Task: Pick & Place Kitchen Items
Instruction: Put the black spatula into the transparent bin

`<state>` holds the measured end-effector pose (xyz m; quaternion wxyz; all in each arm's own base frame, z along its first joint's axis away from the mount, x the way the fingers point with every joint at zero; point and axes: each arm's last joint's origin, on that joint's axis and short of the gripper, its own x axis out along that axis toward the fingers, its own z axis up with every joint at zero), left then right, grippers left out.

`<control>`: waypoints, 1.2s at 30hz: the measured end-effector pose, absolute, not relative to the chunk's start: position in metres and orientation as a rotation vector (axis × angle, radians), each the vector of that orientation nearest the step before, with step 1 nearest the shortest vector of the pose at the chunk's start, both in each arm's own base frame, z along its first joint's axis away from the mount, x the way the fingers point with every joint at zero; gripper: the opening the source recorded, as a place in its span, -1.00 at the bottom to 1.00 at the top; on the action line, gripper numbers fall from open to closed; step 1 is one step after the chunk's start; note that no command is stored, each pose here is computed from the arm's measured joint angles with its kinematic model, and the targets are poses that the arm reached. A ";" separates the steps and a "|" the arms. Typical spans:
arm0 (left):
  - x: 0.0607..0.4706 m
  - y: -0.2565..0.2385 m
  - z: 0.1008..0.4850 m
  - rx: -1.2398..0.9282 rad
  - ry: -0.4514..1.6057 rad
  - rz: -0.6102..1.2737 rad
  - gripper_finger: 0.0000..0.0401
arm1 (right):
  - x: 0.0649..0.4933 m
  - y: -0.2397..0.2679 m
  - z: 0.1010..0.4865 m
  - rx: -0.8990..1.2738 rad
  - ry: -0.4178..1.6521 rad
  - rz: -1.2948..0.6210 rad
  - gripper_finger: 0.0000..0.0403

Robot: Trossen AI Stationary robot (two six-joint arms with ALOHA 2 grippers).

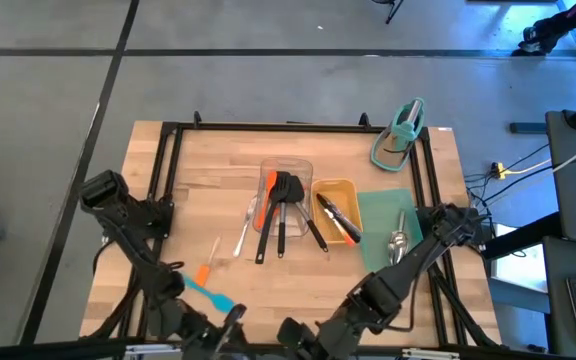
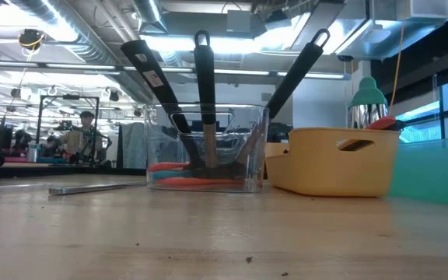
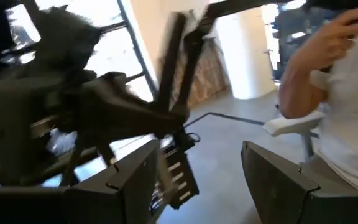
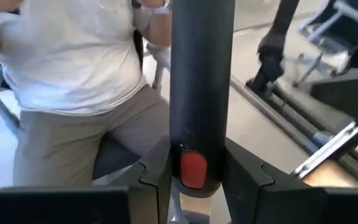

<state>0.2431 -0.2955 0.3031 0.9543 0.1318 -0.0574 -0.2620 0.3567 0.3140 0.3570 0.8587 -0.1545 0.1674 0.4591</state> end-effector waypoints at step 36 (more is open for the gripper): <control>0.238 -0.298 0.336 0.393 -0.127 -0.430 0.11 | 0.417 0.274 0.333 -0.162 0.332 0.988 -0.48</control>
